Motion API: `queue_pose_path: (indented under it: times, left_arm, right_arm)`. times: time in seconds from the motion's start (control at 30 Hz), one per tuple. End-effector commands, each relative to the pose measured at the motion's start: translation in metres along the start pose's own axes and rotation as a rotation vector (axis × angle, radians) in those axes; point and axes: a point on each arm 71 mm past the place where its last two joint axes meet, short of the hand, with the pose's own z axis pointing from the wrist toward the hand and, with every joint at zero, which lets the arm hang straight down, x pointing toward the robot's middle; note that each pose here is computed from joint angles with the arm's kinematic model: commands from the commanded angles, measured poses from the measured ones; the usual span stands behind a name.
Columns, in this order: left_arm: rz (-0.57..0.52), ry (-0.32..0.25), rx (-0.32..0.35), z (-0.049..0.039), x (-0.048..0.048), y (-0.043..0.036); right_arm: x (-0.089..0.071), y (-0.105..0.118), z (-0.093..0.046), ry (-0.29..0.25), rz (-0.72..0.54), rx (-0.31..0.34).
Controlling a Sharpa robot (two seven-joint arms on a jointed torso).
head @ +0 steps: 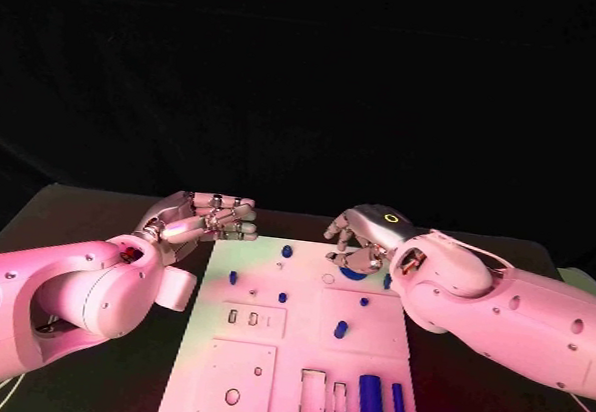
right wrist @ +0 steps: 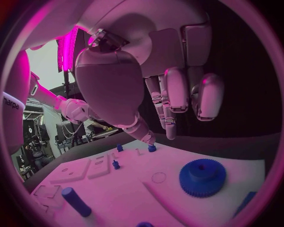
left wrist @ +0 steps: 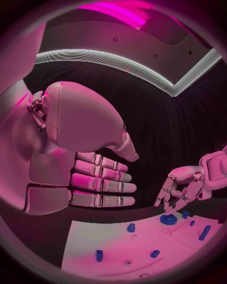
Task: Assemble the parts on the task board
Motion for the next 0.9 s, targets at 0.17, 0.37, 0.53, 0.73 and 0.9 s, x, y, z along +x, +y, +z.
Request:
queue_pose_path:
  times: [0.17,0.37,0.53,0.73,0.9]
  left_arm:
    - [-0.010,0.018,0.003,0.0025,0.0010,0.0000]
    - [-0.010,0.019,0.002,0.0045,0.0014,0.0010]
    - [-0.011,0.020,0.001,0.0054,0.0014,0.0014]
    - [-0.012,0.022,0.000,0.0058,0.0014,0.0017]
    - [-0.012,0.024,-0.001,0.0056,0.0015,0.0016]
  right_arm:
    - [-0.006,-0.031,-0.025,0.077,0.086,0.137]
    - [-0.007,-0.050,-0.036,0.120,0.090,0.198]
    - [-0.003,-0.057,-0.033,0.140,0.089,0.230]
    - [0.006,-0.059,-0.024,0.160,0.090,0.245]
    - [0.013,-0.058,-0.018,0.170,0.095,0.243]
